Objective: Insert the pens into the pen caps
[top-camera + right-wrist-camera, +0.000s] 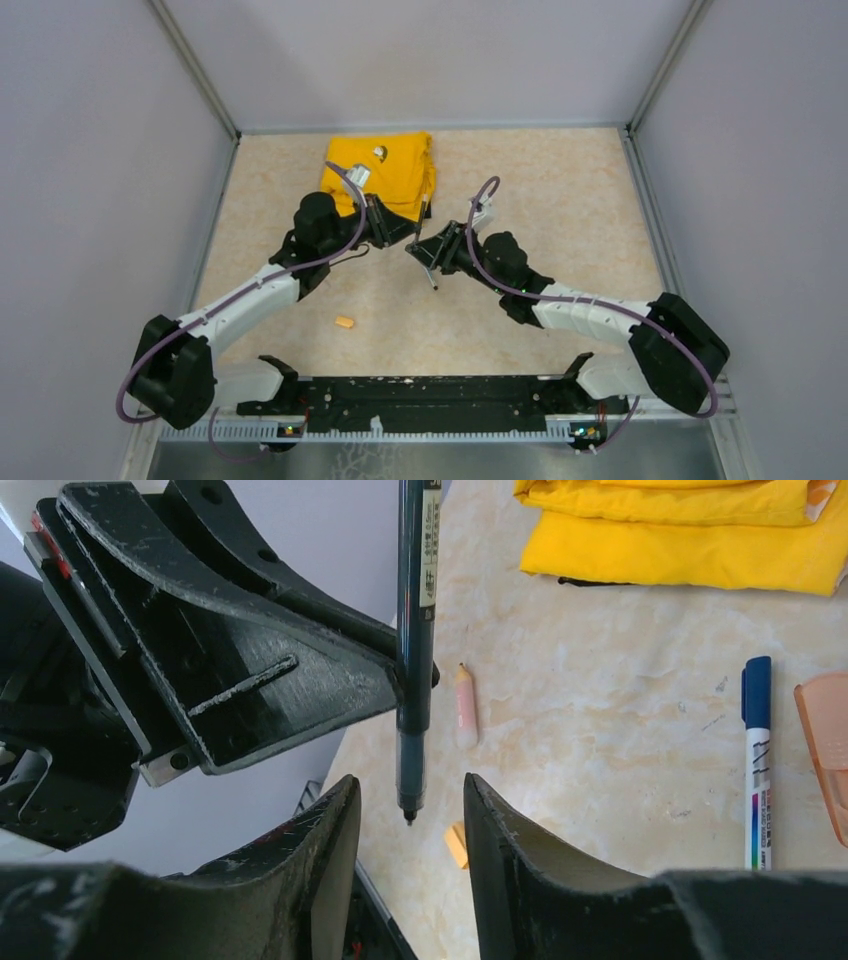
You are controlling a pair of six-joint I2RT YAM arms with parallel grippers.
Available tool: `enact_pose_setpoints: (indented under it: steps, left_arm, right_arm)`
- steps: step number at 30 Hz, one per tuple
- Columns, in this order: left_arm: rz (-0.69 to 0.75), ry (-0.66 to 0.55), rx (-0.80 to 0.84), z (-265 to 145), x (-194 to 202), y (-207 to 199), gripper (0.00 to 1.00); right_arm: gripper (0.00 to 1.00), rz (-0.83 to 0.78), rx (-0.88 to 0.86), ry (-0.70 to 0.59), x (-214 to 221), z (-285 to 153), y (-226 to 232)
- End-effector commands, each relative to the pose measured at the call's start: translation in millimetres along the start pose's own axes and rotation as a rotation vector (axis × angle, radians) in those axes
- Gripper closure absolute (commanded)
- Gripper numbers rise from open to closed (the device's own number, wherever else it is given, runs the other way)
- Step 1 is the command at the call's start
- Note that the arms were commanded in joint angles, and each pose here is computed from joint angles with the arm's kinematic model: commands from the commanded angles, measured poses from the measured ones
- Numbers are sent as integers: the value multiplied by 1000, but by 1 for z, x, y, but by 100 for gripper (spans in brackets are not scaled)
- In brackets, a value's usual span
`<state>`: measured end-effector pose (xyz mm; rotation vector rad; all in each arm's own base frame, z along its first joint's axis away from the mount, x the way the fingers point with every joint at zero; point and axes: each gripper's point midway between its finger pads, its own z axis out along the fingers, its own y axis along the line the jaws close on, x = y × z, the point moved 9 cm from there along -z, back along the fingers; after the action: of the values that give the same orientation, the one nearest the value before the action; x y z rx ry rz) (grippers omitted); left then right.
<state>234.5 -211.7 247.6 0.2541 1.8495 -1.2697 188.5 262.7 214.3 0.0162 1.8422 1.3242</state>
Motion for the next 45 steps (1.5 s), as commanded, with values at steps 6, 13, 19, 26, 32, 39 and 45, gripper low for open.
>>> enact_pose_setpoints:
  steps: [6, 13, 19, 26, 32, 39, 45]
  left_arm:
    - [3, -6, 48, 1, 4, -5, 87]
    - [10, -15, 41, -1, 5, -5, 86]
    - [60, -34, 47, -1, -5, -11, 71]
    - [196, -48, 28, -9, -32, -28, 54]
    - [321, -25, 9, -21, -52, -45, 53]
    - [374, -46, 28, -32, -62, -58, 50]
    - [421, -28, 49, -36, -77, -73, 46]
  right_arm:
    - [74, -16, -92, -105, -23, 13, 23]
    - [95, -55, -79, -91, -21, 14, 19]
    - [100, -104, -31, -138, -25, 8, 13]
    - [100, -450, 43, -313, -42, -14, -3]
    - [100, -1057, 112, -434, -67, -37, -12]
    - [100, -1779, 187, -393, -92, -51, -8]
    - [100, -2141, 221, -226, -106, -57, 2]
